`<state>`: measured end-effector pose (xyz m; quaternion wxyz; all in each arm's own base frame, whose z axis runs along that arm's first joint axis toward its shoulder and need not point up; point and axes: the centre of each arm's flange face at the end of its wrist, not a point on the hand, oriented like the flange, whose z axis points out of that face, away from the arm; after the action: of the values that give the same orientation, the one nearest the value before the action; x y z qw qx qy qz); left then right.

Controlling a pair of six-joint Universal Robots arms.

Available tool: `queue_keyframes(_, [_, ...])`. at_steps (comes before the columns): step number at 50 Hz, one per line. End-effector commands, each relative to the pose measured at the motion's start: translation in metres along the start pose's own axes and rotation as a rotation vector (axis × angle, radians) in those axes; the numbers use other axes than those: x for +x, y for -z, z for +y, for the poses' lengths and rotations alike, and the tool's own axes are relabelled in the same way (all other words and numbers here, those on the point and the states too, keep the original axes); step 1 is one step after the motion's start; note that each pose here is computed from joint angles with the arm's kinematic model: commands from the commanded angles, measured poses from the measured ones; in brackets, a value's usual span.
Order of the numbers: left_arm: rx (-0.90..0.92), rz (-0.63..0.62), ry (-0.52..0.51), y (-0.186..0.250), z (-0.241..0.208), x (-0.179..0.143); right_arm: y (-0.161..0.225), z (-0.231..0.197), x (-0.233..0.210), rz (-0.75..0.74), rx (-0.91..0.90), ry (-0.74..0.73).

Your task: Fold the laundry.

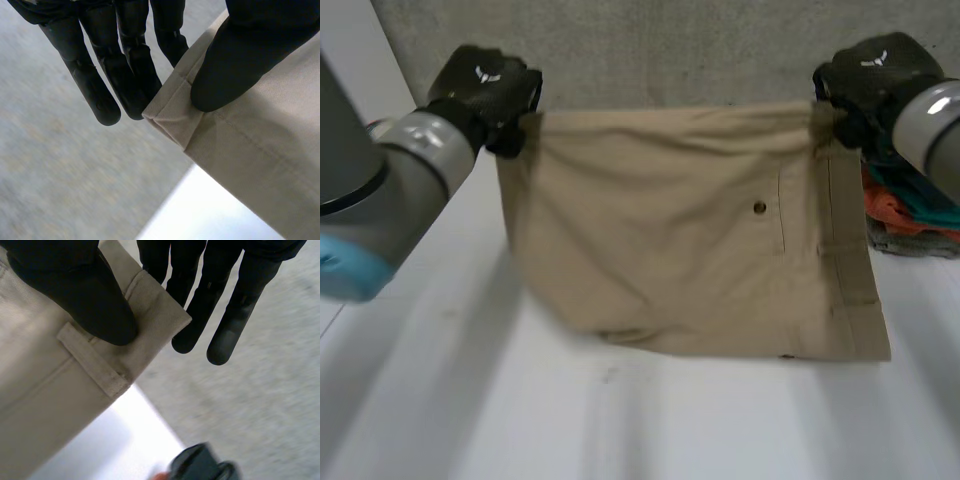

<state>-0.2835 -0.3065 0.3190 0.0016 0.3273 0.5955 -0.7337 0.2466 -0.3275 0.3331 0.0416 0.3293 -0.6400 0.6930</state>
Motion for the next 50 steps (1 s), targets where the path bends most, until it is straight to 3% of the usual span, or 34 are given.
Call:
queue_keyframes(1, [0.488,-0.276,-0.056,-0.050,-0.070,-0.048,-0.047,-0.056,0.032,0.404,0.468,0.014])
queue_keyframes(5, [0.765,-0.441,-0.075,-0.044,-0.115,-0.073,-0.044,-0.089,0.044,0.522,0.691,0.014])
queue_keyframes(9, [0.746,-0.437,-0.059,-0.036,-0.117,-0.068,-0.040,-0.100,0.040,0.510,0.718,0.005])
queue_keyframes(17, [0.513,-0.320,-0.037,-0.011,-0.069,-0.040,-0.045,-0.056,0.000,0.320,0.526,0.015])
queue_keyframes(26, [0.150,-0.110,-0.010,0.043,0.033,0.027,-0.045,0.049,-0.067,0.058,0.243,0.021])
queue_keyframes(33, [-0.114,0.053,-0.012,0.093,0.084,0.068,-0.018,0.114,-0.109,-0.108,0.003,0.016])
queue_keyframes(37, [-0.275,0.117,-0.041,0.121,0.090,0.077,0.005,0.127,-0.119,-0.187,-0.103,0.005])
queue_keyframes(42, [-0.455,0.156,-0.074,0.156,0.081,0.070,0.048,0.101,-0.104,-0.231,-0.157,0.078])
queue_keyframes(50, [-0.536,0.235,-0.087,0.209,0.045,0.056,0.123,0.081,-0.091,-0.373,-0.344,0.224])
